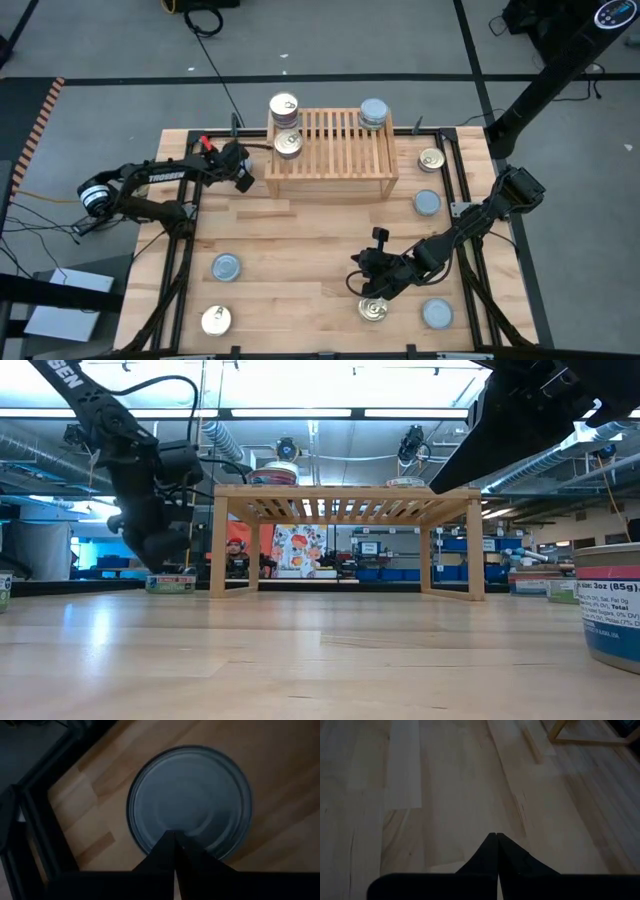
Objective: Stack canned seafood by type on shelf
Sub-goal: Put the green tuna can on the shelf
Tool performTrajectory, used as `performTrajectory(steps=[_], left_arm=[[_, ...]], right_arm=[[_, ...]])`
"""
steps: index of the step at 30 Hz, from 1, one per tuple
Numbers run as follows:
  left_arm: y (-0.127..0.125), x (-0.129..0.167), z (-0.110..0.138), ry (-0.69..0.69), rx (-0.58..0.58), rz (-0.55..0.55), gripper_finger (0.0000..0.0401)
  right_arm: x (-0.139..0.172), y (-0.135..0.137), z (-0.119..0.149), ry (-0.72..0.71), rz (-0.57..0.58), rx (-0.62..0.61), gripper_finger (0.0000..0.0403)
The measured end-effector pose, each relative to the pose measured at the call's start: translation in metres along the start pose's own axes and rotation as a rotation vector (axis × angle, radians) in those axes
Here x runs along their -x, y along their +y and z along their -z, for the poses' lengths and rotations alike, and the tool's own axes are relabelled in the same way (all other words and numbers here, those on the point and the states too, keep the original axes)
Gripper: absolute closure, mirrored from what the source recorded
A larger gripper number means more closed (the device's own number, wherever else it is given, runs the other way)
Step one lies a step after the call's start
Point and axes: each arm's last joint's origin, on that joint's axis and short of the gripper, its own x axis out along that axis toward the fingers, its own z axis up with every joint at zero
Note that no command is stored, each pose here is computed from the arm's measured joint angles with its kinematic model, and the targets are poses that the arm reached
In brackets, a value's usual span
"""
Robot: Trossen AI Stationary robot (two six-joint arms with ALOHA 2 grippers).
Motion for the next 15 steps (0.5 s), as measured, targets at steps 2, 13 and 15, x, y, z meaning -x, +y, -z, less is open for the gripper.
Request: performTrajectory(steps=[2,13,15], left_arm=[[0.000,-0.002,0.004,-0.004,0.008,-0.004,0.0396],[-0.008,0.006,0.009,0.097,0.045,0.099,0.0396],[-0.013,0.010,0.010,0.123,0.042,0.119,0.0396]], right_arm=[[0.000,0.000,0.000,0.000,0.000,0.000,0.0395],[0.000,0.000,0.000,0.001,0.001,0.001,0.0395],[0.000,0.000,0.000,0.001,0.001,0.004,0.0394]])
